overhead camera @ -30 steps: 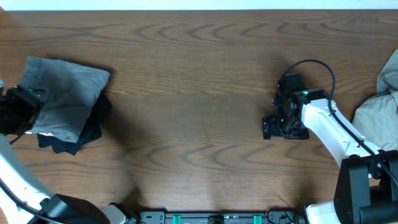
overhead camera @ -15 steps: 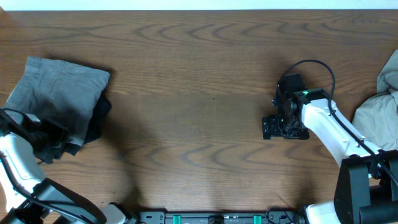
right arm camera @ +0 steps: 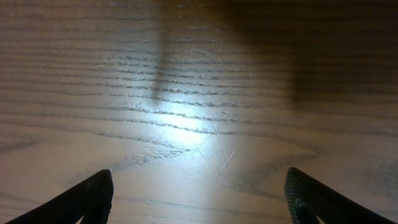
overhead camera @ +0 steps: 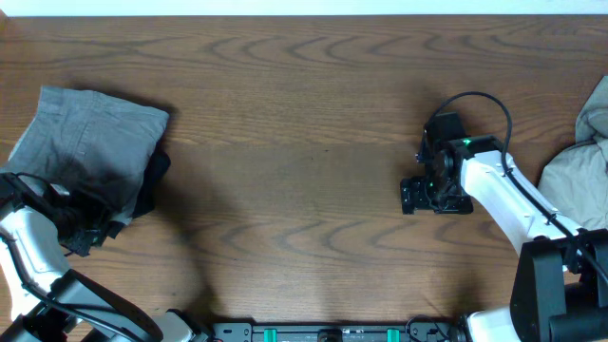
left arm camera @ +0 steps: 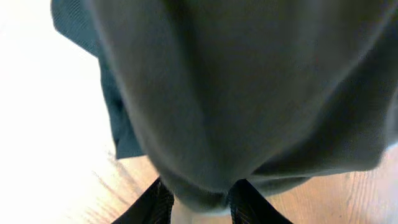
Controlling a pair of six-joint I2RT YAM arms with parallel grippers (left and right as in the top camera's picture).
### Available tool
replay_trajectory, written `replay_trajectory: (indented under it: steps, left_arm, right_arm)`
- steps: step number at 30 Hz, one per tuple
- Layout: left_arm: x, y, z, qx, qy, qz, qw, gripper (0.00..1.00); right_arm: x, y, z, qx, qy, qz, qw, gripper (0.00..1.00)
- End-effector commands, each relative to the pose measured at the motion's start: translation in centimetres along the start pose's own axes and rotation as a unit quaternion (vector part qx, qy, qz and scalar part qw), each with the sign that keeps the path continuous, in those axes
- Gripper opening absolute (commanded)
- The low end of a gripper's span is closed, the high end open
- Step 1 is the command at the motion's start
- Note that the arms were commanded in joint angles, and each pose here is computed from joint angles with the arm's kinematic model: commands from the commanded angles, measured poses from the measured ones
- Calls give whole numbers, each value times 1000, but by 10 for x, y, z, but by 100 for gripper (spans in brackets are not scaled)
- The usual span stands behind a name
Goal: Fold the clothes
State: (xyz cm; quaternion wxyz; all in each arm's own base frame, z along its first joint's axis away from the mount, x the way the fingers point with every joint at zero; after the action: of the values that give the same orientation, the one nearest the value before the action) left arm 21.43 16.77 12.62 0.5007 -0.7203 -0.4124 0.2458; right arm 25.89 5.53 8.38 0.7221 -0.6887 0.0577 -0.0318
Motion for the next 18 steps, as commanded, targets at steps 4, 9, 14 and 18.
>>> replay_trajectory:
  steps: [4, 9, 14, 18]
  left_arm:
    - [0, -11, 34, 99, -59, -21, 993, 31]
    - [11, -13, 38, 101, -64, -50, 992, 32]
    - [12, -13, 32, 81, -64, -51, 993, 32]
    - [11, -24, 15, 28, -35, -63, 997, 31]
  right_arm:
    - [-1, -2, -2, -2, -13, -3, 1000, 87]
    - [-1, -2, -2, -2, -13, -4, 1000, 87]
    - [-1, -2, -2, -2, -13, -4, 1000, 87]
    - [-1, -2, -2, -2, -13, -3, 1000, 87]
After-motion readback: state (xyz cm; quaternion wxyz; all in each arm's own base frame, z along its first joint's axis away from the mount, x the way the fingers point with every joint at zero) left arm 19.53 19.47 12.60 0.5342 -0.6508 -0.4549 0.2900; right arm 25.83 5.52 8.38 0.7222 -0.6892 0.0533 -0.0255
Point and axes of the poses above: each gripper's point midway between its finger pads, its own y axis out along the fingers, its own z axis along the line the jaws close on, x = y × z, the point moved 5 cm from there along -y, back along the fingers, and after that the axes turned 7 degrees about y, right-handed, at the moved point
